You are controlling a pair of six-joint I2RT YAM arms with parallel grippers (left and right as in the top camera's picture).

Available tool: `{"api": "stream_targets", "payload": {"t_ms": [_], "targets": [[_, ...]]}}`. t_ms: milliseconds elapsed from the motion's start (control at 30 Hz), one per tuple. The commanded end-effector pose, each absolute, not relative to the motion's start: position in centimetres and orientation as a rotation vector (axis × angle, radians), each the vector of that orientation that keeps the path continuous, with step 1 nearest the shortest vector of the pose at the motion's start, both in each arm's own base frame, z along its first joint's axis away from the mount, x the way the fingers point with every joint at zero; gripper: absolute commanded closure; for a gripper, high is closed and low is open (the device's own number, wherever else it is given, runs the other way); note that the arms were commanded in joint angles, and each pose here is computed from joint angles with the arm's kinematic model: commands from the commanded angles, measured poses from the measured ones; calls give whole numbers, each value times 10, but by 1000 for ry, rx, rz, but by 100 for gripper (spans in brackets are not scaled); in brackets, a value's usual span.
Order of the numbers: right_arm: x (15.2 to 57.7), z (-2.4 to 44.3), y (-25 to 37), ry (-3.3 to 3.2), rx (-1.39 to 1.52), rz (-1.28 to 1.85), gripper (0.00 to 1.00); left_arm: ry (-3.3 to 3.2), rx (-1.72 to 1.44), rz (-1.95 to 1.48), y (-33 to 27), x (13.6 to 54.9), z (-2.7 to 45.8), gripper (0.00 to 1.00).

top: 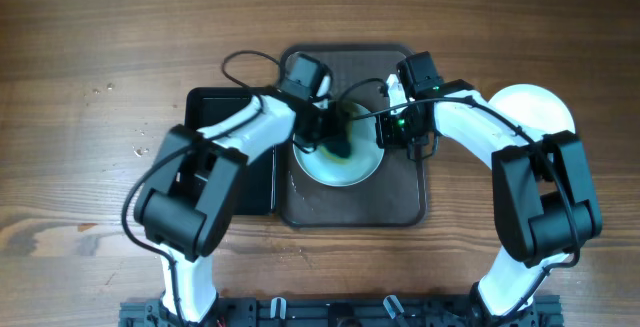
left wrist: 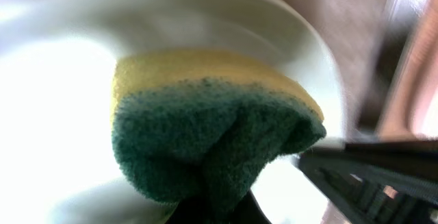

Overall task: Clean dirty plates on tray and stack at the side
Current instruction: 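Scrub the plate held by the right gripper with the sponge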

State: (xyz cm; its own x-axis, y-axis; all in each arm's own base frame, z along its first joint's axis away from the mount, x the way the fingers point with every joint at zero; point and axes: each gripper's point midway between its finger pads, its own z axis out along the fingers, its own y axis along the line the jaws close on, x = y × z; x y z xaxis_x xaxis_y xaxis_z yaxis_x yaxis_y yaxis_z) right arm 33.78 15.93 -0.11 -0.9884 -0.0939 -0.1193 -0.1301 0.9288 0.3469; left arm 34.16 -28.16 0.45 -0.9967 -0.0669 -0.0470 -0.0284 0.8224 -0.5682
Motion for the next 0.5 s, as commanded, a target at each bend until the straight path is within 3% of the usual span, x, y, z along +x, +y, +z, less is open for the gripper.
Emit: {"api": "stream_targets", "payload": {"t_ms": [0, 200, 467], "targets": [[326, -23, 150, 3054, -169, 441, 96, 3168, -26, -1065, -313, 265, -36, 96], [326, -23, 150, 3056, -168, 440, 96, 3194, -74, -1020, -300, 267, -38, 96], [325, -23, 150, 3058, -167, 440, 96, 3166, -408, -421, -183, 308, -38, 96]]}}
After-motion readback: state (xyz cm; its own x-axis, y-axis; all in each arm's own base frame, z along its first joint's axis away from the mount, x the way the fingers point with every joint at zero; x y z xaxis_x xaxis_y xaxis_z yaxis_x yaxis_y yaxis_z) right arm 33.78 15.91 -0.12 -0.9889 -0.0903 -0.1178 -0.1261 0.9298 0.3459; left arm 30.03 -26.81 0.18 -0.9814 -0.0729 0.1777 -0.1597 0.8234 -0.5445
